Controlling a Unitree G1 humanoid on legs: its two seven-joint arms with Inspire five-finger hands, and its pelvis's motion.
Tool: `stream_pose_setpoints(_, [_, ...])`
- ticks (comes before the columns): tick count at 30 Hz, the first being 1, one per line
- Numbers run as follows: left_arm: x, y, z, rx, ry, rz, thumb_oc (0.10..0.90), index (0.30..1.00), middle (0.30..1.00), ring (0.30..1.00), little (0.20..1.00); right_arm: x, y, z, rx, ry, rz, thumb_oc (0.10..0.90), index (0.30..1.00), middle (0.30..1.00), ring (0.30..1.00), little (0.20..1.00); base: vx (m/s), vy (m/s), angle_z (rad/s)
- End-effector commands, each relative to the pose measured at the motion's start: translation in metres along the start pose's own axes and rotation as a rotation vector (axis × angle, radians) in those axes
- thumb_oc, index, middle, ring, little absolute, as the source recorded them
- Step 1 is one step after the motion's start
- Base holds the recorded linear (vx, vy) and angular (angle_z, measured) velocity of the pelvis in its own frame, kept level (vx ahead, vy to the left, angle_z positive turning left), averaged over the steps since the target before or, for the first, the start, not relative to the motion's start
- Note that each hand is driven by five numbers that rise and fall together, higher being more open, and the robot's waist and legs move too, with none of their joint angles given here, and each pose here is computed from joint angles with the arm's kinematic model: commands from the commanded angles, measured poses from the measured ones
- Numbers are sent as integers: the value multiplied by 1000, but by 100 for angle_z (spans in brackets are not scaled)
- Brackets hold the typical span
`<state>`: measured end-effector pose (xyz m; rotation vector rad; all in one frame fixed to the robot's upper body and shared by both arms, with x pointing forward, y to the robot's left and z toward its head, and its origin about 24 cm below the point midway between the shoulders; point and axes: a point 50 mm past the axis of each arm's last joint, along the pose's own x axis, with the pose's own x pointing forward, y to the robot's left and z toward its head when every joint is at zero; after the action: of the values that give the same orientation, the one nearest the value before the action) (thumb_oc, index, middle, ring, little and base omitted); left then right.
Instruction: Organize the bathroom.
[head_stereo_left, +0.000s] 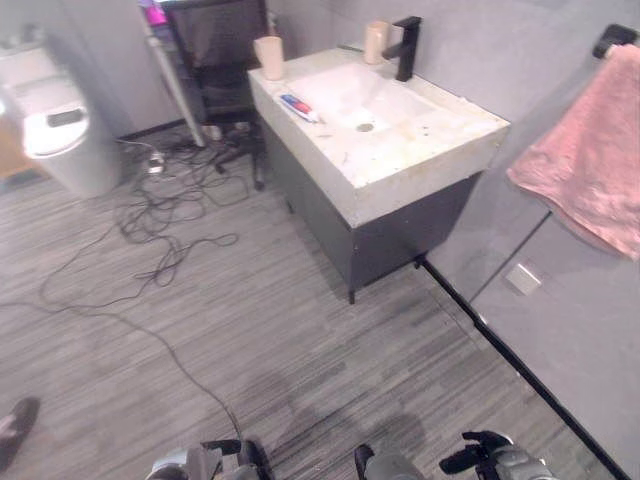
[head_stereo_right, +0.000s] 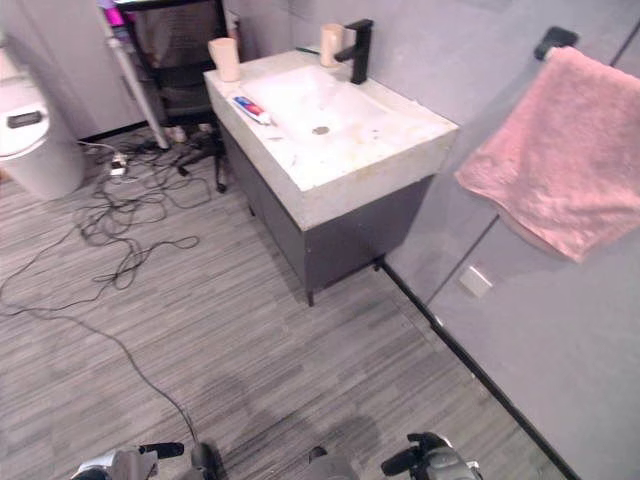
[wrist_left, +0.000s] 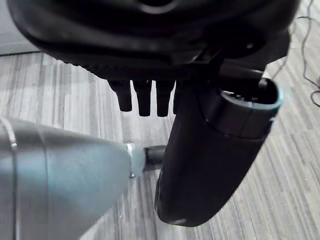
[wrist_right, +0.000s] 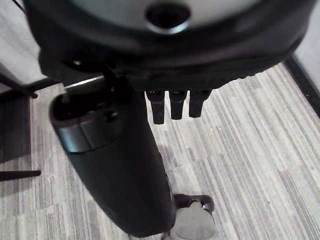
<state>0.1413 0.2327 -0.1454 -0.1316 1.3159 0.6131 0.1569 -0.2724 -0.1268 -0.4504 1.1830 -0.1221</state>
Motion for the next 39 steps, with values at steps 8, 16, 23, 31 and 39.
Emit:
stream_pose_setpoints(8, [12,61,-55,-156,180,157,800,900,900,900,900,-1,10,-12,-122,69,-34,800,900,900,900,900,296,358,-77])
stream_pose_setpoints(16, [12,81,-41,-59,119,196,800,900,900,900,900,-1,4,-15,-120,46,0,800,900,900,900,900,197,289,-13])
stream_pose_setpoints(23, [10,68,-19,-6,92,188,800,900,900,900,900,-1,1,-36,-65,134,-5,800,900,900,900,900,304,113,-6])
stream_pose_setpoints(31, [7,46,-12,38,70,136,800,900,900,900,900,-6,-4,-72,0,256,18,800,900,900,900,900,432,-64,-19])
stream_pose_setpoints(39, [7,35,-16,80,33,98,800,900,900,900,900,-4,8,-51,58,115,22,800,900,900,900,900,292,-105,-27])
